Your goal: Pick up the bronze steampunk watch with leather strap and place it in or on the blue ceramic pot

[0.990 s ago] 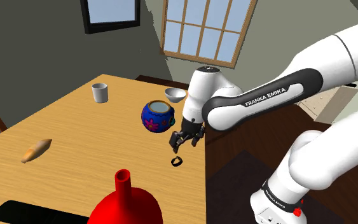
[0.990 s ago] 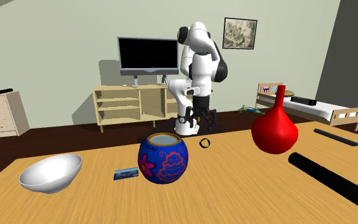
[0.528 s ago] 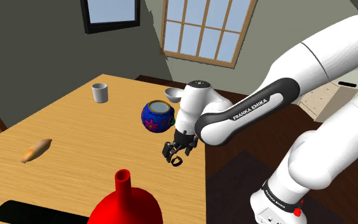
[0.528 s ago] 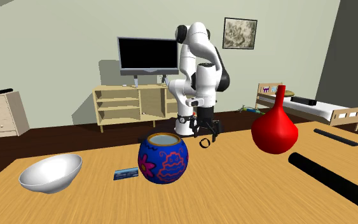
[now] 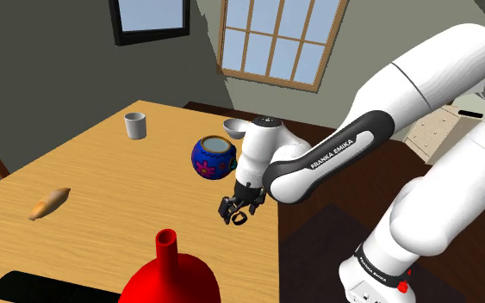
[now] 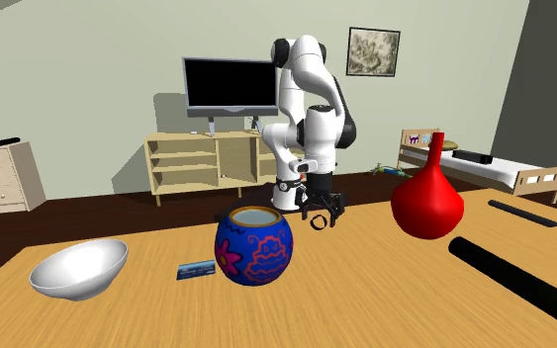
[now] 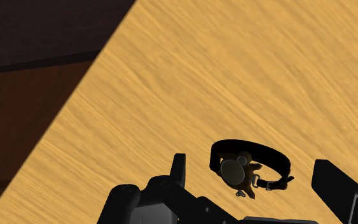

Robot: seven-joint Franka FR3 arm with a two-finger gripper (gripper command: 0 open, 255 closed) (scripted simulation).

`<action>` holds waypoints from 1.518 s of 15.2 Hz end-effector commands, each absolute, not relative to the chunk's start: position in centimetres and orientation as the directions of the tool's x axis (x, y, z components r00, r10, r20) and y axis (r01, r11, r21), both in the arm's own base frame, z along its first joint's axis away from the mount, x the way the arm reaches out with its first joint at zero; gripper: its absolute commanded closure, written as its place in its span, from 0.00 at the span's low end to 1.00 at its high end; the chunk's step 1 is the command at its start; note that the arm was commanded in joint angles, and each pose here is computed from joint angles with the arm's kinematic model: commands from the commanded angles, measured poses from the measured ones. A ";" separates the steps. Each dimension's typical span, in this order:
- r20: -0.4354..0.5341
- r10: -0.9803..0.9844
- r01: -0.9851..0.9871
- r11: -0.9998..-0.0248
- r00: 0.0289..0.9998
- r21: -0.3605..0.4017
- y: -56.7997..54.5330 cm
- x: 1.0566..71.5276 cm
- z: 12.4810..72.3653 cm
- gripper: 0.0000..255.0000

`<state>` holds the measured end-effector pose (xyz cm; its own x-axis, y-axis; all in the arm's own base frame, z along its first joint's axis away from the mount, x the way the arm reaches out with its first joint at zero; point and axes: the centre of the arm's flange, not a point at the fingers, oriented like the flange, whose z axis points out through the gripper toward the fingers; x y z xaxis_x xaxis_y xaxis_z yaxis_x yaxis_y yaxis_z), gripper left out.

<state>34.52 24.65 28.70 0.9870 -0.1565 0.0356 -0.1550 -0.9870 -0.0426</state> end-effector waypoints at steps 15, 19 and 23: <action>0.036 -0.157 -0.155 -0.987 0.987 -0.043 24.6 34.5 30.3 1.00; 0.036 -0.157 -0.155 -0.987 0.987 -0.043 24.6 34.5 32.4 1.00; 0.036 -0.157 -0.155 -0.987 0.987 -0.043 24.6 34.5 34.5 1.00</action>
<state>34.58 24.65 34.02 0.9870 -0.1566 0.0363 -0.1550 -0.9870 -0.0429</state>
